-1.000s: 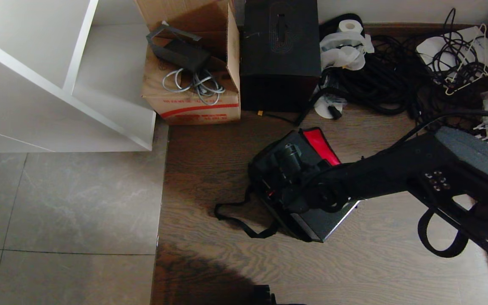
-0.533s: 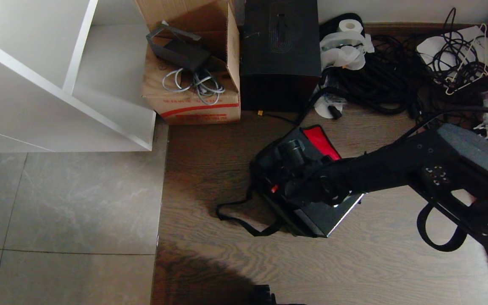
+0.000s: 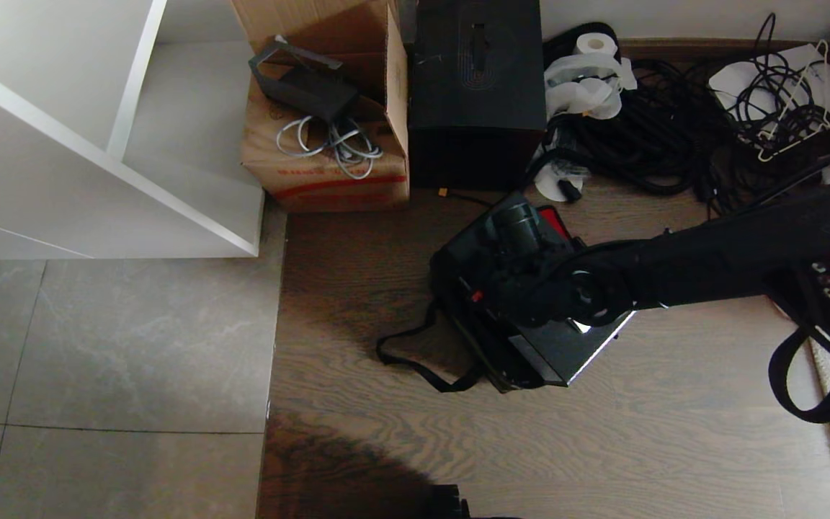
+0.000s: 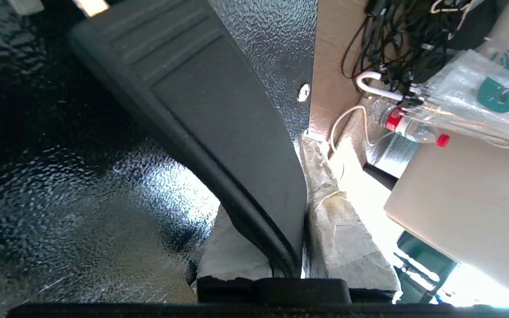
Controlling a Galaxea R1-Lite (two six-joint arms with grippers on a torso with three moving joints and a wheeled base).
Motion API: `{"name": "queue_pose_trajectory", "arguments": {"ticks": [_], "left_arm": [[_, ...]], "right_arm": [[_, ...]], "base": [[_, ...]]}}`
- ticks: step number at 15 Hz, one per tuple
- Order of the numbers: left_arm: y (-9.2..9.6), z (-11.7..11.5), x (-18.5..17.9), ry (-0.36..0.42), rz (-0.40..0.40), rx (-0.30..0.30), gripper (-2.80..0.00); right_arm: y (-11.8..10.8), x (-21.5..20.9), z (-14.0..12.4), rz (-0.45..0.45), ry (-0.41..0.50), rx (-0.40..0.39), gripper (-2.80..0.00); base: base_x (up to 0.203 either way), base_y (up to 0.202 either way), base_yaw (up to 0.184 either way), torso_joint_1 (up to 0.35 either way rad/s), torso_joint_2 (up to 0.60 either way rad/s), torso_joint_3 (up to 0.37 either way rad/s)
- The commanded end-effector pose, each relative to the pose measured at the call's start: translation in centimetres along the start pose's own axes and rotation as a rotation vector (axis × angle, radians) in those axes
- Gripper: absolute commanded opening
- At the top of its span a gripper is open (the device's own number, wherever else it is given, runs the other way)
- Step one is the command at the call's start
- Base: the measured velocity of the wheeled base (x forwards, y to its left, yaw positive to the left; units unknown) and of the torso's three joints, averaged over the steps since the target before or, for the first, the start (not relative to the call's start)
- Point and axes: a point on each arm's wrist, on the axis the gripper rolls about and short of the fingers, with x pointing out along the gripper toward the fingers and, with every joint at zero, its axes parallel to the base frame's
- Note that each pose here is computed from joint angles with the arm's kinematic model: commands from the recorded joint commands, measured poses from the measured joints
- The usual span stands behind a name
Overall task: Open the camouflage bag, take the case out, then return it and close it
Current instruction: Place the black box back
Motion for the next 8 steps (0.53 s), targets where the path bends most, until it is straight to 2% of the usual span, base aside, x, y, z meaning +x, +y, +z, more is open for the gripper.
{"name": "queue_pose_trajectory", "arguments": {"ticks": [1, 4, 8], "left_arm": [[0.0, 0.0, 0.0, 0.001, 0.000, 0.000, -2.80], [0.0, 0.0, 0.0, 0.001, 0.000, 0.000, -2.80], [0.0, 0.0, 0.0, 0.000, 0.000, 0.000, -2.80]], "right_arm": [[-0.7, -0.4, -0.1, -0.005, 0.002, -0.002, -2.80], [-0.7, -0.4, -0.8, -0.004, 0.015, -0.036, -2.80], [-1.9, -0.9, -0.2, -0.006, 0.007, -0.020, -2.80]], "base": [[0.000, 0.000, 0.000, 0.000, 0.00, 0.000], [0.000, 0.000, 0.000, 0.000, 0.00, 0.000], [0.000, 0.000, 0.000, 0.000, 0.00, 0.000]]}}
